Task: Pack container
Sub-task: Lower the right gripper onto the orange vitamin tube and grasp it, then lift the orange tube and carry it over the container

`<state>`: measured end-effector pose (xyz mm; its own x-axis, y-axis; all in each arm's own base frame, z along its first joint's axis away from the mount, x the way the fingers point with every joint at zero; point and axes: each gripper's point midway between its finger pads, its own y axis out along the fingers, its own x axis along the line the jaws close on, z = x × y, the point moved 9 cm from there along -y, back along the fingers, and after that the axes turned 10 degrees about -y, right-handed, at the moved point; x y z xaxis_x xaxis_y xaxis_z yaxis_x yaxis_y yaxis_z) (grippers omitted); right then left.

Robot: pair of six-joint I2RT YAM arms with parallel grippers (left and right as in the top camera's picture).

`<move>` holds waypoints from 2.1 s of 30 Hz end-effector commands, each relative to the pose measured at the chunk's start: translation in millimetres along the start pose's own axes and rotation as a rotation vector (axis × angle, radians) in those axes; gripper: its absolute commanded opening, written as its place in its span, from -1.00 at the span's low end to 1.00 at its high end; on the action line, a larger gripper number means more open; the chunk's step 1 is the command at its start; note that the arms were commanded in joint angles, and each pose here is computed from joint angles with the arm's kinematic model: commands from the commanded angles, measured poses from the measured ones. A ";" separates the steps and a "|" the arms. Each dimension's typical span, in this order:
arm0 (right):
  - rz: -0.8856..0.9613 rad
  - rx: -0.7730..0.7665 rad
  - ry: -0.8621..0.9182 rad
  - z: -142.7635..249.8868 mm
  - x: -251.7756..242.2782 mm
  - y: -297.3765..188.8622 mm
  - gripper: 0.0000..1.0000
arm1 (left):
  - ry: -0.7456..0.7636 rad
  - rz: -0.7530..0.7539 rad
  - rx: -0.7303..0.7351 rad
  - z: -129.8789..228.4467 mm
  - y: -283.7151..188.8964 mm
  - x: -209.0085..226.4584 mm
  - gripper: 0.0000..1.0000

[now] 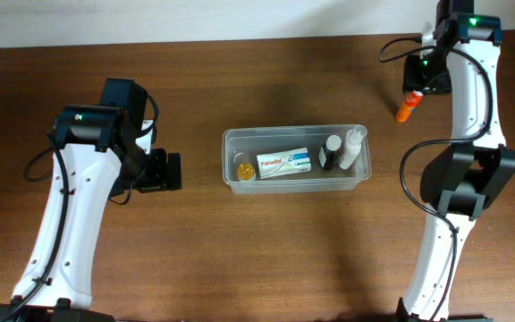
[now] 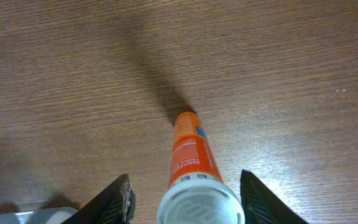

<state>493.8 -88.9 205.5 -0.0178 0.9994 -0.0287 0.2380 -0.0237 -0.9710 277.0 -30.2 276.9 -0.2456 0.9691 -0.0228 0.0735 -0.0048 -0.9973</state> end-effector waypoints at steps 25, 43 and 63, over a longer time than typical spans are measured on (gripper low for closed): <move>-0.011 0.065 -0.002 3.5 1.7 28.6 -0.38 | -0.014 0.011 -0.008 2.3 -3.0 0.5 0.99; 0.015 0.030 0.024 11.0 2.9 -38.6 -0.67 | -0.014 0.011 -0.007 2.2 -2.9 0.5 0.99; -0.100 -0.276 -0.007 106.6 54.6 -252.6 -0.67 | -0.014 0.011 -0.008 2.3 -3.0 0.5 0.99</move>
<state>370.7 -39.8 397.1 -0.0542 0.9964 0.0654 0.4498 0.0829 -0.8893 277.0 -30.2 276.9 -0.2456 0.9691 -0.0228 0.0735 -0.0048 -0.9973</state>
